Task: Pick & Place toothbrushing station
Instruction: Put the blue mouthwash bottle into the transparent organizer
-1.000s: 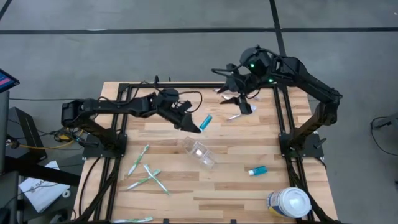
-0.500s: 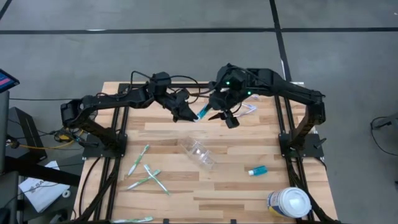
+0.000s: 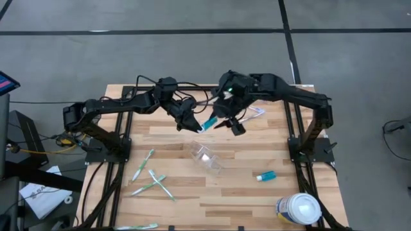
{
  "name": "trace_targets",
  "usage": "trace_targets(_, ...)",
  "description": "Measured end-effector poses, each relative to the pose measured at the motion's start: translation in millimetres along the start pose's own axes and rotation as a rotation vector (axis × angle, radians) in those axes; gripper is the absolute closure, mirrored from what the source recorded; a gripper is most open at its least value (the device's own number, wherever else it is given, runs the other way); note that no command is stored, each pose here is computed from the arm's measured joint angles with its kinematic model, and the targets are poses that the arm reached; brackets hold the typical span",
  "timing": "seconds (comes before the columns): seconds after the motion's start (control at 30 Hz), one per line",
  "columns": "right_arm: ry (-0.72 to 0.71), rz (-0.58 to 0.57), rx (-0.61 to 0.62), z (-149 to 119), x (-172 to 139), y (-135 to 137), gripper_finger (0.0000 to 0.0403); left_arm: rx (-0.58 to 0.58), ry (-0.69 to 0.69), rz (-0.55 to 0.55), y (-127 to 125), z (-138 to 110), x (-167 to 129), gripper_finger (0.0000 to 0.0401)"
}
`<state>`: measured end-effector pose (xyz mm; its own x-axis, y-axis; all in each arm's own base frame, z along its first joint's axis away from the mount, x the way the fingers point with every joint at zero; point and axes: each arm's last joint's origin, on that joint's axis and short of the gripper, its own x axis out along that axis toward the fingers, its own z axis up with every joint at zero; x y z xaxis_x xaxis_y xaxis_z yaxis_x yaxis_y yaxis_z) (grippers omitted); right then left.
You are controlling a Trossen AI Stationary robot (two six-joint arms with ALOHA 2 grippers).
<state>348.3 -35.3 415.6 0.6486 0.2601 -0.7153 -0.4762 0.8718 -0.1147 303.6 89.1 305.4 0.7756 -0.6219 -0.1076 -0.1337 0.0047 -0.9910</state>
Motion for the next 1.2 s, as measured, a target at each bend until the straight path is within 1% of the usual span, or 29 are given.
trace_targets(0.1, 0.009, 0.035, -0.006, 2.2, 14.9, 1.2, 0.0227, -0.003, 0.021, 0.002, 0.3, -2.1, 2.4, 0.0324)
trace_targets(0.27, 0.002, 0.062, -0.017, 4.6, 25.8, 1.9, 0.0226, -0.017, 0.061, 0.011, 1.9, -8.0, 10.0, 0.0324)
trace_targets(0.33, 0.002, 0.058, -0.022, 7.1, 24.0, 3.2, 0.0227, -0.007, 0.074, 0.01, 3.1, -8.5, 13.9, 0.0324)
trace_targets(0.4, -0.032, 0.03, -0.038, 14.1, 18.0, 1.2, 0.0228, 0.009, 0.083, 0.004, 2.1, -9.5, 16.4, 0.0324)
trace_targets(0.53, -0.058, 0.006, -0.043, 19.1, 5.1, -0.5, 0.0229, -0.006, 0.108, 0.018, 9.0, -7.9, 23.7, 0.0324)
trace_targets(0.67, -0.026, 0.025, -0.021, 15.5, 7.5, -0.1, 0.0229, 0.002, 0.12, 0.009, 7.6, -8.1, 25.6, 0.0324)
trace_targets(0.9, -0.047, 0.053, -0.024, 18.5, 8.0, 4.5, 0.0229, -0.004, 0.122, 0.009, 8.1, -7.7, 25.9, 0.0324)
trace_targets(1.1, -0.05, 0.065, -0.02, 18.3, 7.9, 4.6, 0.023, 0.021, 0.139, -0.009, 5.6, -7.6, 25.3, 0.0324)
trace_targets(1.2, -0.048, 0.078, -0.007, 16.8, 7.3, 3.9, 0.023, 0.039, 0.17, -0.021, 3.1, -9.6, 24.2, 0.0324)
